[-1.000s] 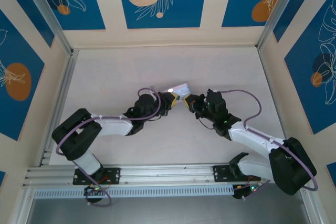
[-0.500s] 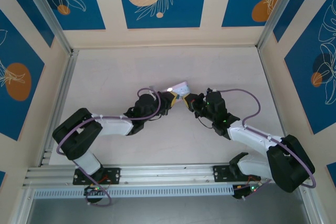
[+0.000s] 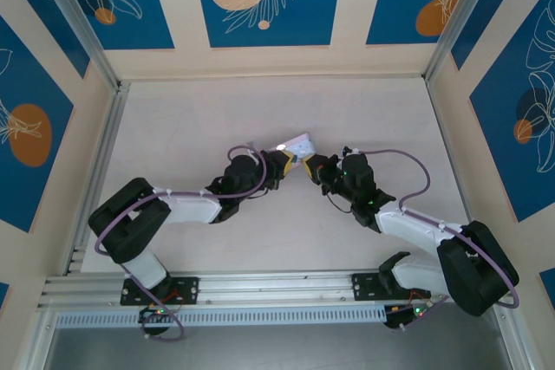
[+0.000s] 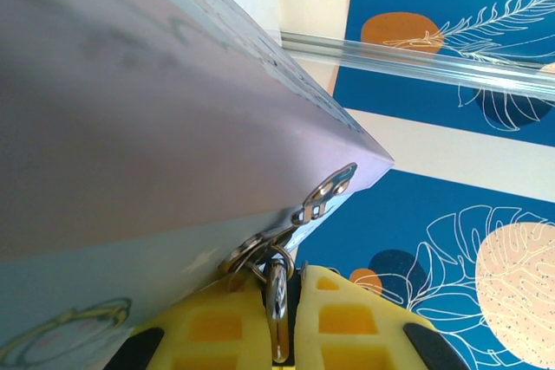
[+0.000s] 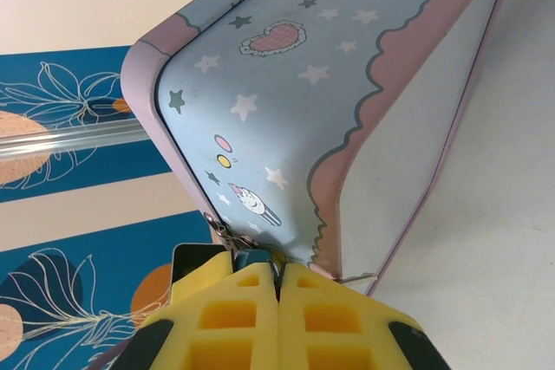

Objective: Unlock the padlock with the key

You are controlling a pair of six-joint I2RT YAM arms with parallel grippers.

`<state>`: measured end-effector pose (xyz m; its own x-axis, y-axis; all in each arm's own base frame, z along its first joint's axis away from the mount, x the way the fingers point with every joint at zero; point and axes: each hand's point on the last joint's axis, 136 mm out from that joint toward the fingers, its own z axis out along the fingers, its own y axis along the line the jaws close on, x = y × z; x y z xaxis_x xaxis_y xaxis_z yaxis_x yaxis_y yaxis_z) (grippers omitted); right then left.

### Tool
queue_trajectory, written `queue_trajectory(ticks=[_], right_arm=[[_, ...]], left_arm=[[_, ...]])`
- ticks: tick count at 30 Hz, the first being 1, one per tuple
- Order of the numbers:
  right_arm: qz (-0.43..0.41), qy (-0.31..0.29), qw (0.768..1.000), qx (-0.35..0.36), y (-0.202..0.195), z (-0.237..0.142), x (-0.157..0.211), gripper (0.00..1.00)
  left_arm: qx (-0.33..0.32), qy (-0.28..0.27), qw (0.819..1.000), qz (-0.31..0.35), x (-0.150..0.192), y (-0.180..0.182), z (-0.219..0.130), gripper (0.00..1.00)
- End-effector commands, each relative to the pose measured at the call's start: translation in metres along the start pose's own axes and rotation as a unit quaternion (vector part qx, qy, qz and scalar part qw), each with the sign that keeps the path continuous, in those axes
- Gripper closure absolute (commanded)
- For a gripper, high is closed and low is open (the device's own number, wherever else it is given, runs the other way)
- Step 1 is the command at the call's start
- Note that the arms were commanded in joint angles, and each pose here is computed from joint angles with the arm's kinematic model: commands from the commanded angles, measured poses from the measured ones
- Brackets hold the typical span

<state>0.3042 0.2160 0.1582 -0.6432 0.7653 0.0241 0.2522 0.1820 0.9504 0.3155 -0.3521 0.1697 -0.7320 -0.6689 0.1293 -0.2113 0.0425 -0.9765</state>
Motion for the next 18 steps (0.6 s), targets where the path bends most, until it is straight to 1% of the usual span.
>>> queue_trajectory(ticks=[1,7,10,14,18], right_arm=[[0.009,0.008,1.000,0.009,-0.010,0.002,0.004,1.00],[0.007,0.006,1.000,0.010,-0.014,0.002,0.003,1.00],[-0.017,0.011,1.000,0.005,-0.007,0.004,0.003,1.00],[-0.039,0.029,0.999,-0.010,0.003,0.011,0.005,1.00],[-0.035,0.048,0.998,-0.015,0.004,0.020,0.008,1.00]], left_arm=[[0.095,0.030,0.995,-0.001,0.023,-0.057,0.002,1.00],[0.093,0.035,0.995,0.000,0.026,-0.057,0.003,1.00],[0.090,0.036,0.995,0.001,0.027,-0.055,0.003,1.00],[0.090,0.042,0.995,0.002,0.030,-0.054,0.004,1.00],[0.089,0.046,0.995,0.002,0.033,-0.053,0.006,1.00]])
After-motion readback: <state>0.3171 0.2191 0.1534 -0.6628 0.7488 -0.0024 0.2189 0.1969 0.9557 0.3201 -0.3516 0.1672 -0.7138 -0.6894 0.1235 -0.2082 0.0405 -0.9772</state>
